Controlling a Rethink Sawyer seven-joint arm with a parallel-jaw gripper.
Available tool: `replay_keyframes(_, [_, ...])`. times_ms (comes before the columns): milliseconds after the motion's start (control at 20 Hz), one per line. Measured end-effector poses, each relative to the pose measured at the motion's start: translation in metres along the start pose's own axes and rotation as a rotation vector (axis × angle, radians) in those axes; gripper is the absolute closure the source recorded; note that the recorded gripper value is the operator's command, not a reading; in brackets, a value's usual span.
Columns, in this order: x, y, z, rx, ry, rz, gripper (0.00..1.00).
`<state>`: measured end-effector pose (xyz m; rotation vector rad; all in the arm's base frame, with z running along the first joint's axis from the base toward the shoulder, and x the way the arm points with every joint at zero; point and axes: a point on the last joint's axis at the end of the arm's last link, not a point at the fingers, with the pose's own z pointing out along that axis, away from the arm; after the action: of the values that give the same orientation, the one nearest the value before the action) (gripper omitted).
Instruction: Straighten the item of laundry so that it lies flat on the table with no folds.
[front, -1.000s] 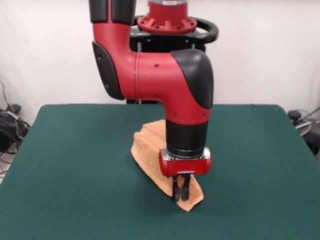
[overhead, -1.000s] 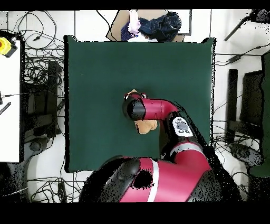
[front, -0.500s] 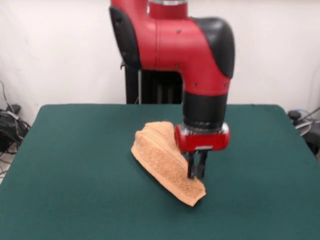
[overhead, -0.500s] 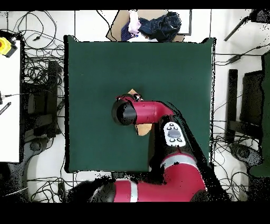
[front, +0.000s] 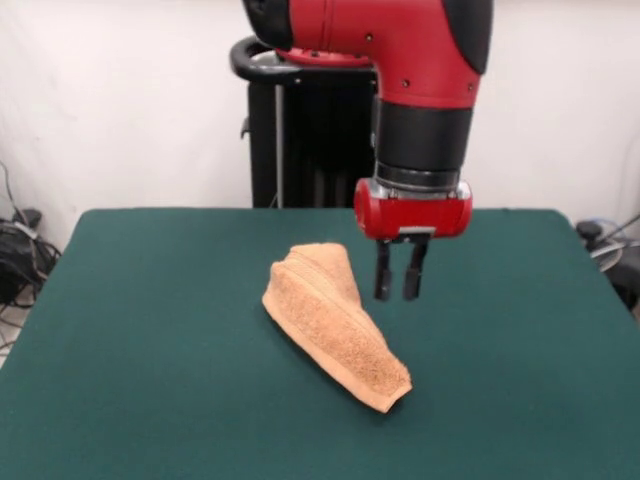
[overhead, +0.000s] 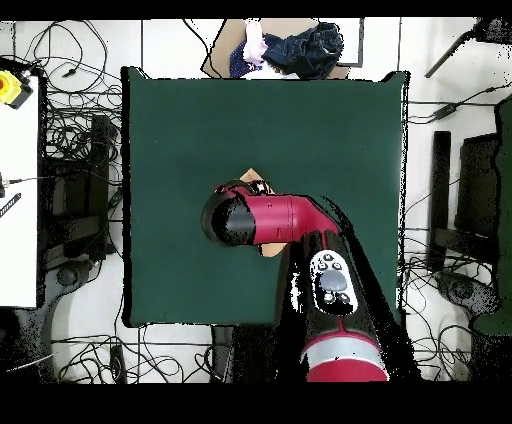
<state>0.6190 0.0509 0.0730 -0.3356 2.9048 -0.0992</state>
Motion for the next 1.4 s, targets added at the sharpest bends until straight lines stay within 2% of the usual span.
replay_keyframes(300, [0.005,-0.006,-0.005,0.003,0.0,0.01,0.0])
replay_keyframes(700, [0.016,0.001,0.001,-0.01,0.024,0.011,0.0])
replay_keyframes(1100, [0.018,0.008,0.017,-0.023,0.002,0.028,0.0])
replay_keyframes(1400, [0.018,0.016,0.034,-0.034,-0.029,0.07,0.0])
